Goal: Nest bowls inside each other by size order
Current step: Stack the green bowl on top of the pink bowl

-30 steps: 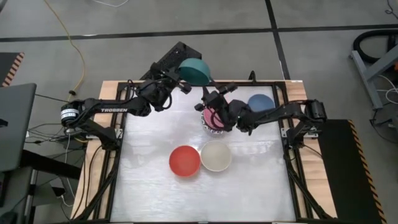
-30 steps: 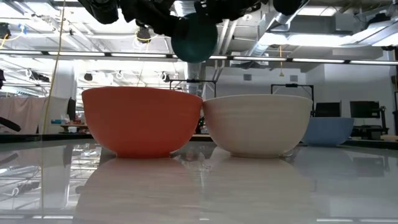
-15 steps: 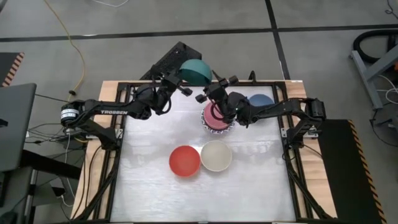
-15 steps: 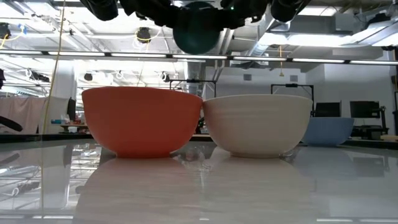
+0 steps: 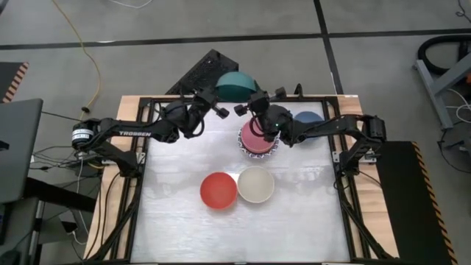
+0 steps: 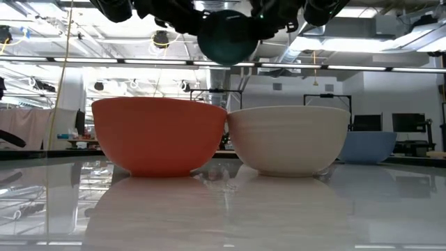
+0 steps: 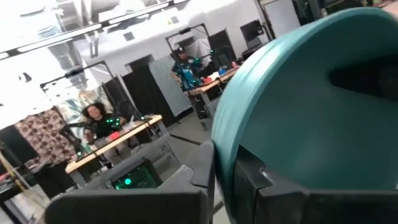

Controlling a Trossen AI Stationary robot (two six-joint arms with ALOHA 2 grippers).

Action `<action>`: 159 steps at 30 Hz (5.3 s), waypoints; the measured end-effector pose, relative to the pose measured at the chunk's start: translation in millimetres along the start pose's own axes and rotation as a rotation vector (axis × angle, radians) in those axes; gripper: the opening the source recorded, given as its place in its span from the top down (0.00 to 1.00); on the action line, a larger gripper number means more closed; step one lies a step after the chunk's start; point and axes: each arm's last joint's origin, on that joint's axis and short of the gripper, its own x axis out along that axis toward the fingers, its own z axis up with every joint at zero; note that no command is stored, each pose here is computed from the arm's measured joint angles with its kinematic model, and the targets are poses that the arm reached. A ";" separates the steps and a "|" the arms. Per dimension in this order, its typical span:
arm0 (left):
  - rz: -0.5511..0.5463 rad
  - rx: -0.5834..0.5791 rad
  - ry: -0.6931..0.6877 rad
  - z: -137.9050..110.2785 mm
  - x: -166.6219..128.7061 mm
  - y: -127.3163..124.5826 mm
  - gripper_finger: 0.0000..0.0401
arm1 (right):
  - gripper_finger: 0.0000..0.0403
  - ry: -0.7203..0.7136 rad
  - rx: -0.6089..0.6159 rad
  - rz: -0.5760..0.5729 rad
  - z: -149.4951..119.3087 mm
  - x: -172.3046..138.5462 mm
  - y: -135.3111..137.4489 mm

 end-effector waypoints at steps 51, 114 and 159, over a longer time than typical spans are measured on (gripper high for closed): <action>-0.854 -0.099 0.114 7.8 -65.4 -17.4 0.38 | 0.99 1.052 0.380 0.790 -44.0 120.7 -152.1; -0.795 -0.518 0.139 -47.1 -143.1 82.2 0.38 | 0.71 1.284 0.145 0.848 -93.1 73.8 -96.4; -0.900 -0.521 0.260 -56.8 -148.4 77.1 0.38 | 0.78 1.005 0.275 0.854 -46.1 68.5 -174.6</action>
